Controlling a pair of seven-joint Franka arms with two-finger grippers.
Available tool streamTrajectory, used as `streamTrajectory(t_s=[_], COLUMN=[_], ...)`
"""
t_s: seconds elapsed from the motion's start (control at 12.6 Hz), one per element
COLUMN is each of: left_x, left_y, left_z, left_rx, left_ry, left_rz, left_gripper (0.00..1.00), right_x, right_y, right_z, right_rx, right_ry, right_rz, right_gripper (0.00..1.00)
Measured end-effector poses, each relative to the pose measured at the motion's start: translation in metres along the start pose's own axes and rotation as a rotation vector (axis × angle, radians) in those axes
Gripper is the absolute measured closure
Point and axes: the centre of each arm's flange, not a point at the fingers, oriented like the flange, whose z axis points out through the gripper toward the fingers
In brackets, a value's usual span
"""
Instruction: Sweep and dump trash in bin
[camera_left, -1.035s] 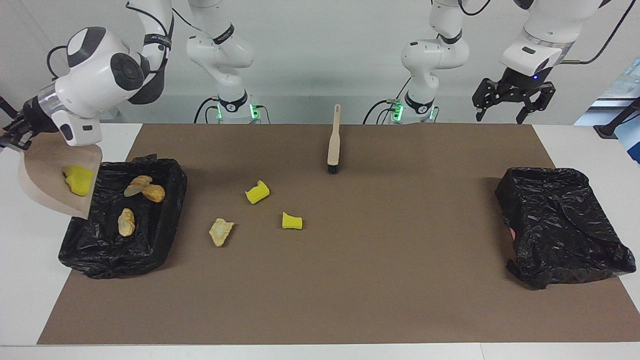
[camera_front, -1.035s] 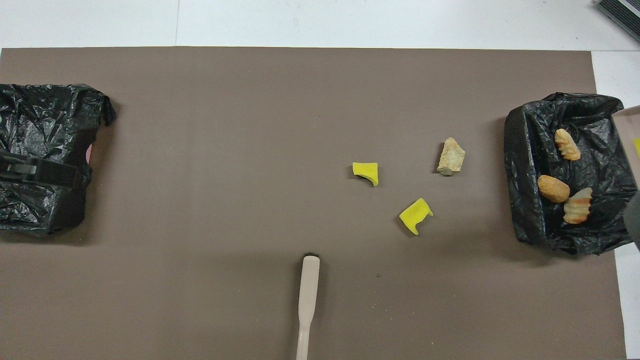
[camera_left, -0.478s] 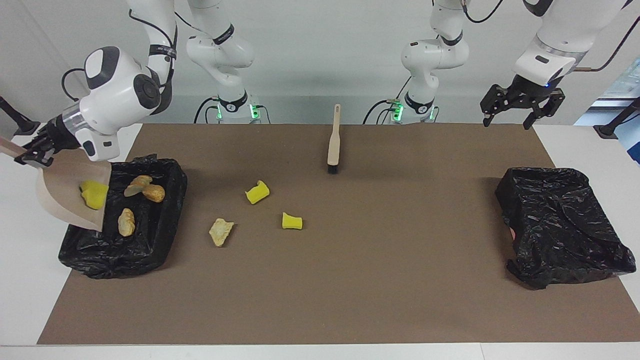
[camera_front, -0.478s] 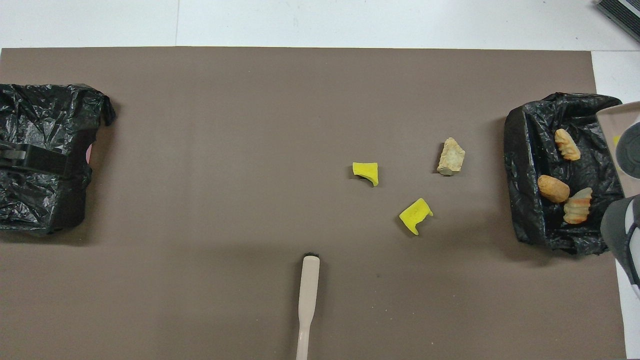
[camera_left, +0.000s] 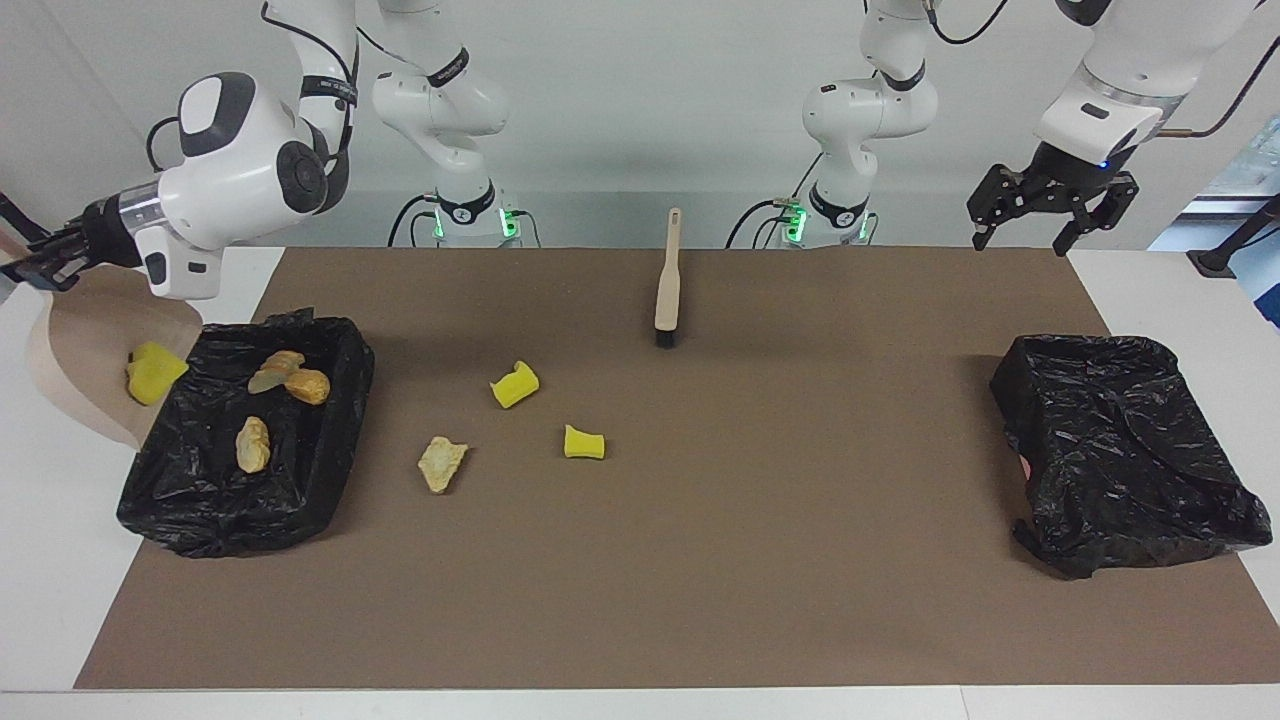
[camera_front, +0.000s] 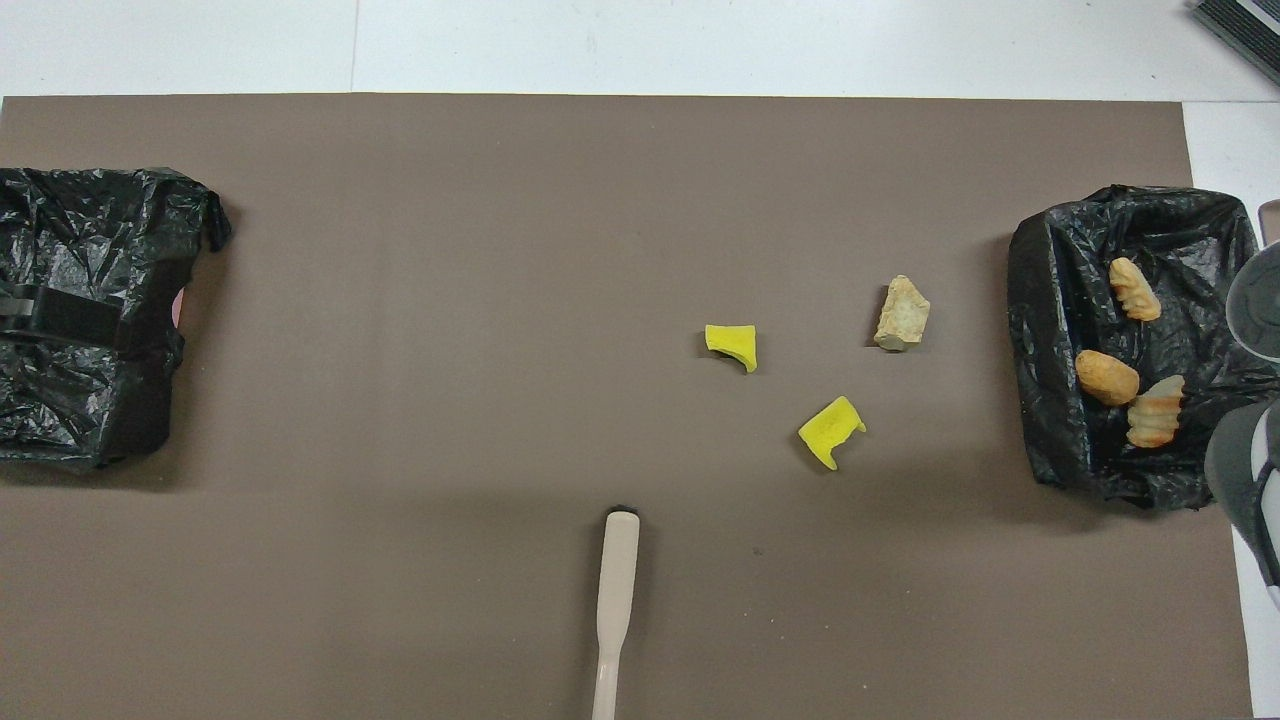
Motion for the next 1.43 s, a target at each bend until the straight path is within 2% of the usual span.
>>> streamTrajectory(t_s=[0.16,0.4,0.56,0.72,0.88,1.11,1.19,1.43], left_x=[0.000,0.000,0.001,0.000,0.000,-0.002,-0.002,-0.004], left_y=[-0.003,0.013,0.022,0.020,0.010,0.001,0.002,0.002], left_z=[0.000,0.000,0.001,0.001,0.001,0.001,0.000,0.002], left_rx=[0.000,-0.001,-0.002,-0.002,-0.003,-0.003,-0.003,-0.005], left_ry=[0.000,-0.003,-0.008,-0.012,-0.012,-0.011,-0.013,-0.030], left_rz=[0.000,0.031,0.048,0.044,0.027,0.009,0.011,0.012], left_gripper=[0.00,0.00,0.00,0.00,0.00,0.00,0.00,0.00], right_x=[-0.001,0.004,0.006,0.002,0.002,0.005,0.006,0.007], right_y=[0.006,0.008,0.008,0.006,0.004,0.011,0.012,0.009], right_z=[-0.006,-0.010,-0.008,-0.005,-0.002,-0.006,-0.007,-0.006], right_rx=[-0.041,-0.059,-0.048,-0.024,-0.015,-0.085,-0.094,-0.056], right_ry=[0.021,0.065,0.082,0.076,0.074,0.096,0.099,0.112], right_rz=[-0.095,-0.139,-0.123,-0.039,-0.032,-0.184,-0.199,-0.090], right_gripper=[0.67,0.67,0.67,0.67,0.67,0.67,0.67,0.67])
